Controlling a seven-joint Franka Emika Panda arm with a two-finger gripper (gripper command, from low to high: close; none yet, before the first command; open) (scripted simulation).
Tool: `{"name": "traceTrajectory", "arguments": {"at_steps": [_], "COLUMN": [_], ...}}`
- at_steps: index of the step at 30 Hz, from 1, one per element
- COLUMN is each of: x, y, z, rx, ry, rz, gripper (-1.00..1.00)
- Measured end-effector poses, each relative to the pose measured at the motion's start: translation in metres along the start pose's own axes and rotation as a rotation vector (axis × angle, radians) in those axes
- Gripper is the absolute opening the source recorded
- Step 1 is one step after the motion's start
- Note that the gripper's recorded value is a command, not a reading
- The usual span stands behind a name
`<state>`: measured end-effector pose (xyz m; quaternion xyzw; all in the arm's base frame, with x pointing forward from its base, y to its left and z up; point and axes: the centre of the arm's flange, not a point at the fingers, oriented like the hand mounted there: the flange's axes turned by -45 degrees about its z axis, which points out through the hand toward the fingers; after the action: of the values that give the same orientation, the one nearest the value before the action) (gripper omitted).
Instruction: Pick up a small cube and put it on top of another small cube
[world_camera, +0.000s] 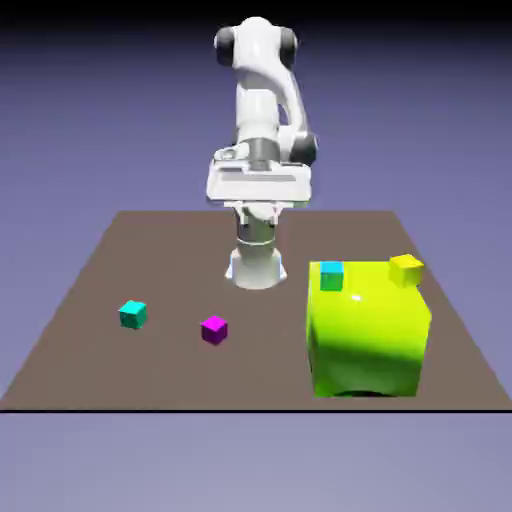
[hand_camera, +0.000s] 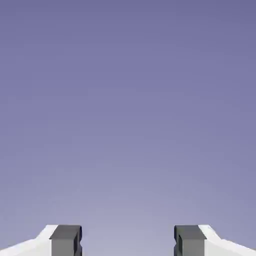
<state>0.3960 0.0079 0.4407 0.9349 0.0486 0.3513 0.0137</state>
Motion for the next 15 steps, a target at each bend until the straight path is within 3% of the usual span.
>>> {"name": "traceTrajectory", "arguments": {"at_steps": [15], "x": [-0.142], "y": [-0.015], "z": [0.167], "rx": [0.039], "ry": [-0.969], "rz": [-0.62], "gripper": [0.0]}}
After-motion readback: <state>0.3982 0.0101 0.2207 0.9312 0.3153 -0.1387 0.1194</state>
